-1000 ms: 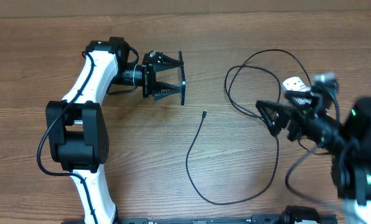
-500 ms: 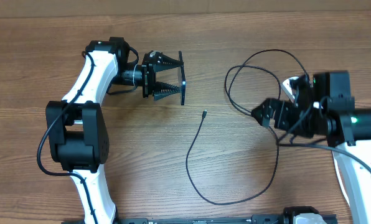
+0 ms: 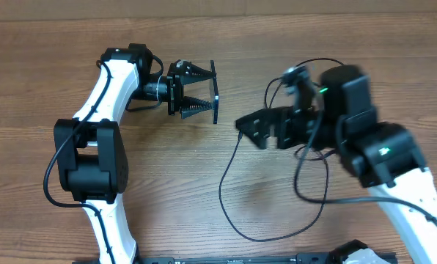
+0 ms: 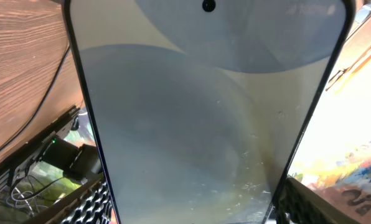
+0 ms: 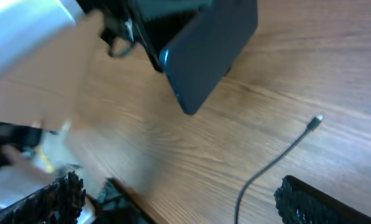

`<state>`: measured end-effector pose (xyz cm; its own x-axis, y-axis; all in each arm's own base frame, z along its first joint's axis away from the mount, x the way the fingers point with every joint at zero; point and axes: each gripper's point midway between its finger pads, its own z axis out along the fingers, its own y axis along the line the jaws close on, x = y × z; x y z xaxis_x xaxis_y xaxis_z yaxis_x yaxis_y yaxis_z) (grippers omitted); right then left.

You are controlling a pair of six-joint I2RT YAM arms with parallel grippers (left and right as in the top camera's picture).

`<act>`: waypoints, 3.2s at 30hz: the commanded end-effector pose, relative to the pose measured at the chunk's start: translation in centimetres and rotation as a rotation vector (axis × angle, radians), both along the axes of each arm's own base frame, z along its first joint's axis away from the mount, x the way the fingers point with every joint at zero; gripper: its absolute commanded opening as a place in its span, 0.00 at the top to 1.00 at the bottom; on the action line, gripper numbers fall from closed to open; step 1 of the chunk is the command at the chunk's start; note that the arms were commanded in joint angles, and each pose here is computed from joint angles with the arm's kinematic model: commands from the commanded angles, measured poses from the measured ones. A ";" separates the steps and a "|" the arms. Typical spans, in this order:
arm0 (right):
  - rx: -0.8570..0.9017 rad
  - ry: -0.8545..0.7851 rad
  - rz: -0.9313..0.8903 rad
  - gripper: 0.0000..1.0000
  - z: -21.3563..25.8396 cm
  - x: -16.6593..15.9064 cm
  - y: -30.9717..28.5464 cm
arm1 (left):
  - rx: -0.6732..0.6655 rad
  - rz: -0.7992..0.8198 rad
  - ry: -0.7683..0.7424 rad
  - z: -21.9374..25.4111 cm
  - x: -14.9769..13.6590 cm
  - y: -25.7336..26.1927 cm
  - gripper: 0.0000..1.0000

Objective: Plug charger to phone and switch on socket

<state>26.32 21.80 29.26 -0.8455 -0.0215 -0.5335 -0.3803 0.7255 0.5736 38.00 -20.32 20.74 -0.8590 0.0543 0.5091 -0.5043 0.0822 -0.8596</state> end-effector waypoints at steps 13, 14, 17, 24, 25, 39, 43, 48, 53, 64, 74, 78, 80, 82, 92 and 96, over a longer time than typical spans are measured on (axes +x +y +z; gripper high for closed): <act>-0.349 -0.191 -0.348 0.00 -2.3 5.6 3.4 | -0.056 0.011 -0.025 1.7 0.5 0.0 0.30; -0.351 -0.196 -0.352 0.00 -2.3 6.0 3.6 | -0.056 0.011 -0.025 1.7 0.5 0.0 0.30; -0.342 -0.202 -0.349 0.00 -2.8 6.6 4.6 | -0.056 0.011 -0.025 1.7 0.5 0.0 0.30; -0.364 -0.244 -0.379 0.05 -3.8 6.9 6.7 | -0.054 0.011 -0.025 1.6 0.6 0.0 0.31; -0.377 -0.259 -0.414 0.07 -3.7 7.0 6.4 | -0.053 0.011 -0.026 1.6 0.6 0.0 0.31; -0.382 -0.288 -0.463 0.25 -3.3 7.0 6.3 | -0.049 0.012 0.039 1.6 0.6 0.0 0.31; -0.379 -0.289 -0.464 0.33 -3.2 7.0 6.4 | -0.047 0.012 0.044 1.6 0.6 0.0 0.31; -0.361 -0.269 -0.433 0.43 -3.5 6.7 7.0 | -0.012 0.007 0.041 1.0 0.5 0.0 0.30; -0.360 -0.267 -0.430 0.51 -3.5 6.7 7.0 | 0.018 0.004 0.035 0.5 0.4 0.1 0.30; -0.354 -0.246 -0.449 0.54 -3.9 6.7 7.0 | -0.018 0.009 0.060 1.1 0.5 0.0 0.30; -0.395 -0.240 -0.438 0.54 -5.4 7.1 7.3 | -0.012 0.008 0.052 1.0 0.5 0.0 0.30; -0.385 -0.247 -0.442 0.57 -5.1 7.2 7.4 | -0.007 0.007 0.047 0.9 0.5 0.0 0.30; -0.384 -0.247 -0.442 0.58 -5.1 7.2 7.4 | -0.007 0.007 0.043 0.9 0.6 0.0 0.30; -0.385 -0.248 -0.442 0.59 -5.1 7.2 7.4 | -0.008 0.007 0.035 0.9 0.6 0.0 0.30; -0.390 -0.255 -0.453 0.66 -5.0 7.4 7.3 | -0.009 0.007 0.022 0.9 0.7 0.0 0.30; -0.383 -0.257 -0.454 0.66 -4.9 7.4 7.3 | -0.009 0.007 0.024 0.9 0.7 0.0 0.30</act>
